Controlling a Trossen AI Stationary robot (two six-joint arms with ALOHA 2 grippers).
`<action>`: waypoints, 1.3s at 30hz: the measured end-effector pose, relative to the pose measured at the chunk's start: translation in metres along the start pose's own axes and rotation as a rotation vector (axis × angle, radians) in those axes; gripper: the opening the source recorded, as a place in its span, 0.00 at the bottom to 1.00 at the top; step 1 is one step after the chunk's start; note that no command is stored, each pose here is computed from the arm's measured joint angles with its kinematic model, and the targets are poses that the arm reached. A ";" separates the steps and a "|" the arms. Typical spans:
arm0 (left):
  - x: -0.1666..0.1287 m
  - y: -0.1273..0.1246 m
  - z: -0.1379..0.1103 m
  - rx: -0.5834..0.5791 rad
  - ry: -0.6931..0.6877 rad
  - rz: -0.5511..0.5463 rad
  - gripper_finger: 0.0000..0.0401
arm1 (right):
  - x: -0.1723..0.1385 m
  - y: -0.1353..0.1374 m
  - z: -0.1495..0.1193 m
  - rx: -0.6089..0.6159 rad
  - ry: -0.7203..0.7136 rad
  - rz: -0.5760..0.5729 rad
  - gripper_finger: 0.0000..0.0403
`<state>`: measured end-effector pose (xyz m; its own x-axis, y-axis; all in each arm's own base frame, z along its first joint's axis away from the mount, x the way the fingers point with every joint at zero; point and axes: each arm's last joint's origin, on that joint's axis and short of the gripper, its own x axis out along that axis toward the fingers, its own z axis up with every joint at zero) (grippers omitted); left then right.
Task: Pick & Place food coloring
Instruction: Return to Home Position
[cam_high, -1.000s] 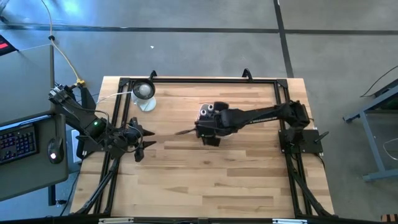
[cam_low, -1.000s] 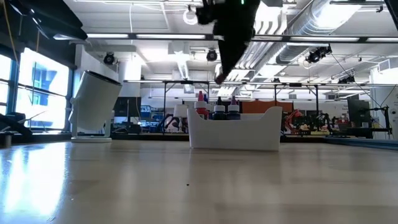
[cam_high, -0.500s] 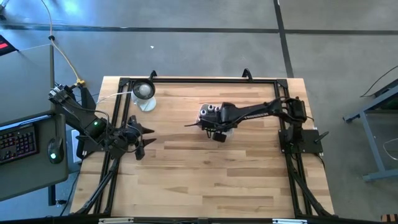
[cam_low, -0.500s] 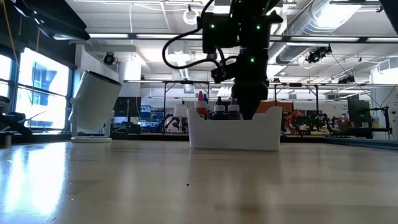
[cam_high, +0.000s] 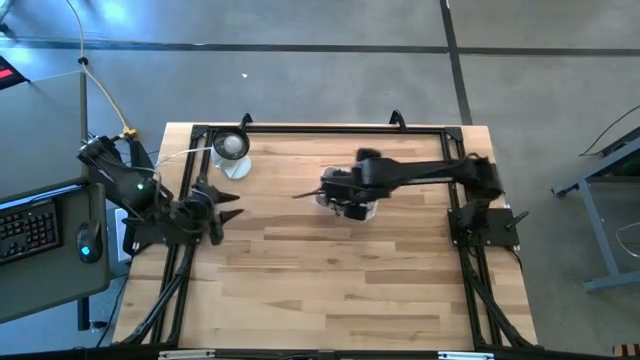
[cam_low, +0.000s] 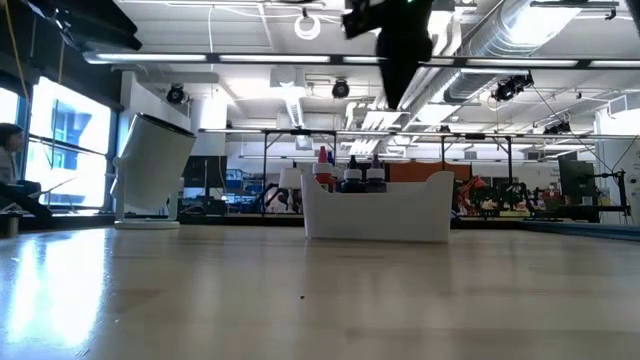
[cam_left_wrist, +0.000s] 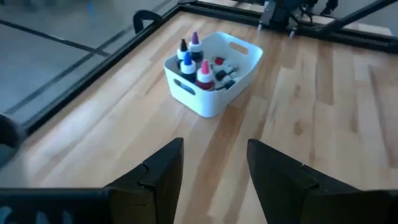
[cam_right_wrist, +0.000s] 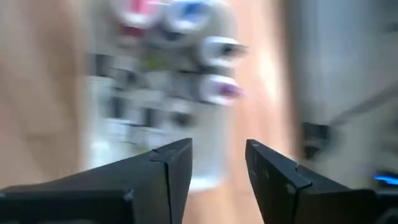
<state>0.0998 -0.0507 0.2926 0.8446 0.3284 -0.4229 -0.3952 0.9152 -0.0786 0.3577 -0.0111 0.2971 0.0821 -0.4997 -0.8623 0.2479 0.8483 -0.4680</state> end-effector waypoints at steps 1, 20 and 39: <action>-0.004 0.006 0.000 0.005 -0.001 0.001 0.44 | -0.008 -0.002 -0.006 -0.003 -0.034 -0.069 0.35; 0.018 0.024 -0.067 0.012 -0.277 -0.282 0.44 | 0.030 0.011 -0.191 -0.047 -1.018 0.518 0.35; 0.041 0.035 -0.101 0.000 -0.391 -0.302 0.44 | 0.065 0.013 -0.269 0.015 -1.555 0.664 0.35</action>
<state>0.0839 -0.0290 0.1815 0.9937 0.1118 -0.0114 -0.1122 0.9830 -0.1452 0.1070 0.0151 0.1832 0.9697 0.2221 0.1022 -0.2096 0.9704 -0.1199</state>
